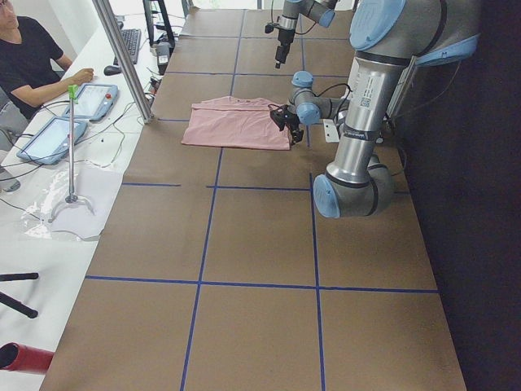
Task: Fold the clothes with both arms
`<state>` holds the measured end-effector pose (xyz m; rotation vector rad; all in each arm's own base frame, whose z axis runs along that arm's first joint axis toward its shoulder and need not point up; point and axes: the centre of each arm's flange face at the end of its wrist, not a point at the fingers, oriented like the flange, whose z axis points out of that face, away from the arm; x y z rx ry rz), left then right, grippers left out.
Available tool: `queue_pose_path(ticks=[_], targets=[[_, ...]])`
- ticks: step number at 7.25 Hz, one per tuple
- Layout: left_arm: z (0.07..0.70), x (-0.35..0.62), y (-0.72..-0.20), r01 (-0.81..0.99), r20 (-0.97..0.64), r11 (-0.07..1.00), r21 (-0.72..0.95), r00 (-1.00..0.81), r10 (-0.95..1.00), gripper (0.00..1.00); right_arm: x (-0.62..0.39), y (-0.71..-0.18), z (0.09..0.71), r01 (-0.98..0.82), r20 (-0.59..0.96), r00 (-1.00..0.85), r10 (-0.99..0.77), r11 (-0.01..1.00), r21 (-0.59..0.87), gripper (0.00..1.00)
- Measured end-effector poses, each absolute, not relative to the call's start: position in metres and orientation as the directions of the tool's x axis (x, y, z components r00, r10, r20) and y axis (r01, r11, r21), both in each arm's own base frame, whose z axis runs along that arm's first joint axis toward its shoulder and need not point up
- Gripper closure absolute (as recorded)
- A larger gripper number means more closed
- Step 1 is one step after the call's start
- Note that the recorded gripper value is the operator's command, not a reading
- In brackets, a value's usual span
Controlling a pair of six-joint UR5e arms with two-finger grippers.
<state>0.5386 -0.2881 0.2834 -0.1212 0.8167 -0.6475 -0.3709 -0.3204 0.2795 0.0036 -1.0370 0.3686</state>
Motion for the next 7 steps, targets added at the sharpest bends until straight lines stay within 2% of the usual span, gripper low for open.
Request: queue_pose_path(ticks=[2, 4, 5, 7], targets=[[0.295, 0.551, -0.290, 0.512, -0.618, 0.795, -0.326, 0.522, -0.589, 0.09, -0.373, -0.321, 0.278, -0.303, 0.842, 0.452, 0.295, 0.938, -0.166, 0.00], [0.295, 0.560, -0.293, 0.520, -0.614, 0.793, -0.318, 0.524, -0.590, 0.22, -0.373, -0.321, 0.278, -0.304, 0.842, 0.451, 0.295, 0.938, -0.166, 0.00], [0.295, 0.562, -0.294, 0.521, -0.614, 0.793, -0.317, 0.524, -0.590, 0.36, -0.373, -0.322, 0.278, -0.305, 0.842, 0.451, 0.295, 0.938, -0.166, 0.00], [0.295, 0.562, -0.295, 0.522, -0.614, 0.792, -0.316, 0.524, -0.591, 0.80, -0.372, -0.322, 0.277, -0.306, 0.843, 0.449, 0.296, 0.937, -0.166, 0.00]])
